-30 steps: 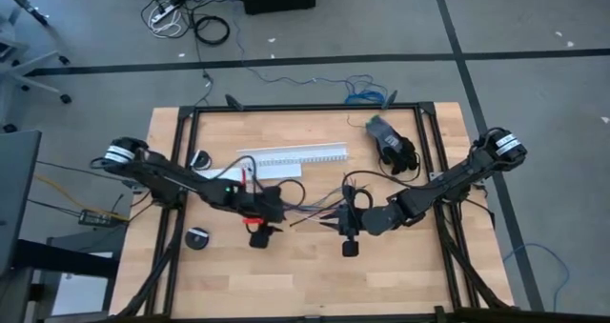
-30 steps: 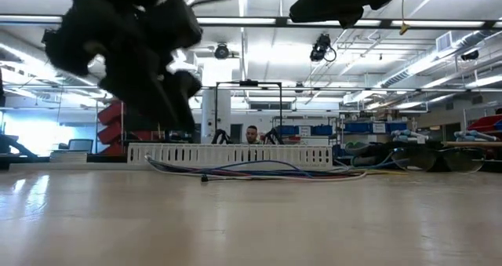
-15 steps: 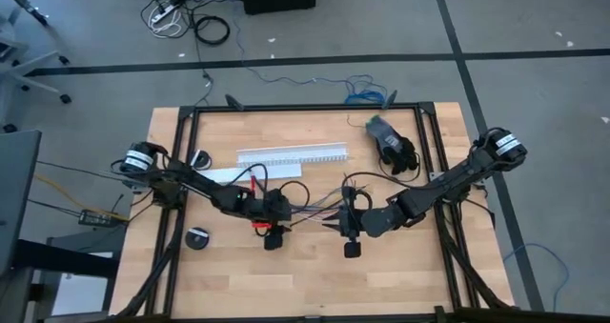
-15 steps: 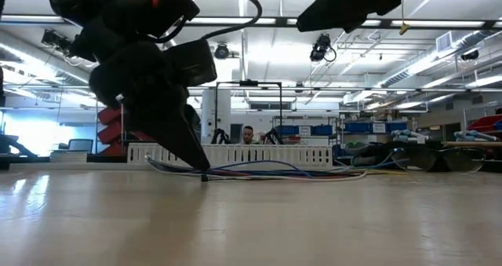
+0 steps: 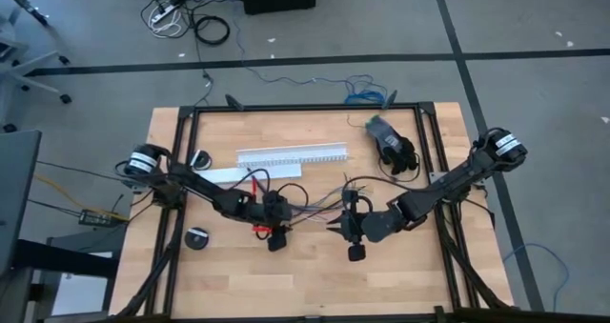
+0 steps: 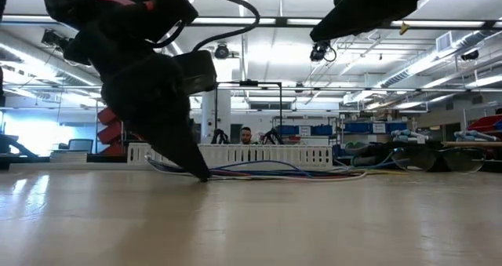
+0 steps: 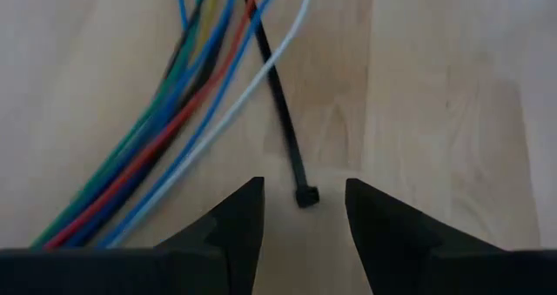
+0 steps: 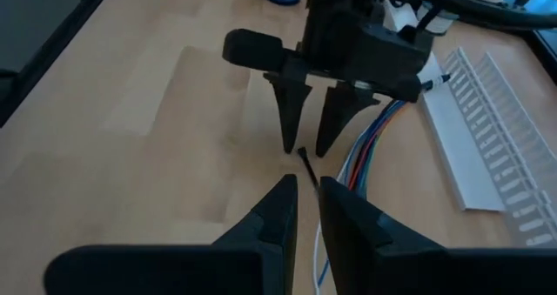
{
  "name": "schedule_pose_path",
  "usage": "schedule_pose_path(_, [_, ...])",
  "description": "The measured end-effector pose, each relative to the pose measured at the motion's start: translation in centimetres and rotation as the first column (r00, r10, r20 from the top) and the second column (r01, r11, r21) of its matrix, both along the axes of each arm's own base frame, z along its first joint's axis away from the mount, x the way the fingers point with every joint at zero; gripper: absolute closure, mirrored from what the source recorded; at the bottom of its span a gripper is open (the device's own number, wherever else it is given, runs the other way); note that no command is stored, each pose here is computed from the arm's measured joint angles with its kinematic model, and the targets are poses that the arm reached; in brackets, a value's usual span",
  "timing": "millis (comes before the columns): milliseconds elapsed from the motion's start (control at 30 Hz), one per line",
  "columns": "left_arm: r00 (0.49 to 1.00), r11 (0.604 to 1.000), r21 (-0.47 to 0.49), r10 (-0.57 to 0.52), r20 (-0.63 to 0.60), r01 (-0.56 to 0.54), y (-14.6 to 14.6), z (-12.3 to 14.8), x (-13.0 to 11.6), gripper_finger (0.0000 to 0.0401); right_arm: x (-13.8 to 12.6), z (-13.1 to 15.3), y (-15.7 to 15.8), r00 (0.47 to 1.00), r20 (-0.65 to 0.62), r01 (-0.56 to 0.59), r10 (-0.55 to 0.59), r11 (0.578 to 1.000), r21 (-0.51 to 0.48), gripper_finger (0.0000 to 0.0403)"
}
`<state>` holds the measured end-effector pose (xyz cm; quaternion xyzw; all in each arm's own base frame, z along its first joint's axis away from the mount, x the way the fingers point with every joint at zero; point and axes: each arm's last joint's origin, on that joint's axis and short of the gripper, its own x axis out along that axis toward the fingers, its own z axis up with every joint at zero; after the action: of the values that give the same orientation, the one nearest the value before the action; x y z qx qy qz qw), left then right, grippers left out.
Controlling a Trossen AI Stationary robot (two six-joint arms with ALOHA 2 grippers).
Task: Ziptie cables
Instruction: Wrap the colored wires together using a zip tie
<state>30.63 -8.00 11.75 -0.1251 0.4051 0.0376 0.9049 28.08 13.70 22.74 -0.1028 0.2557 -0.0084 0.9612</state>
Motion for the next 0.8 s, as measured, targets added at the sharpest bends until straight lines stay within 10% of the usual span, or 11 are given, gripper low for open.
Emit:
schedule_pose_path(267, [1.000, 0.999, 0.048, -0.003, -0.012, 0.003, -0.8, -0.5, 0.7, 0.0250, 0.0, 0.0, 0.0, 1.000, 0.005, 0.010, -0.011, 1.000, 0.019, 0.0355])
schedule_pose_path(800, [0.994, 0.979, 0.197, -0.042, -0.099, 0.060, -1.0, -1.2, -0.1, 0.0396, 0.2, 0.4, 0.2, 0.999, 0.043, 0.015, -0.017, 0.998, 0.054, 0.0355])
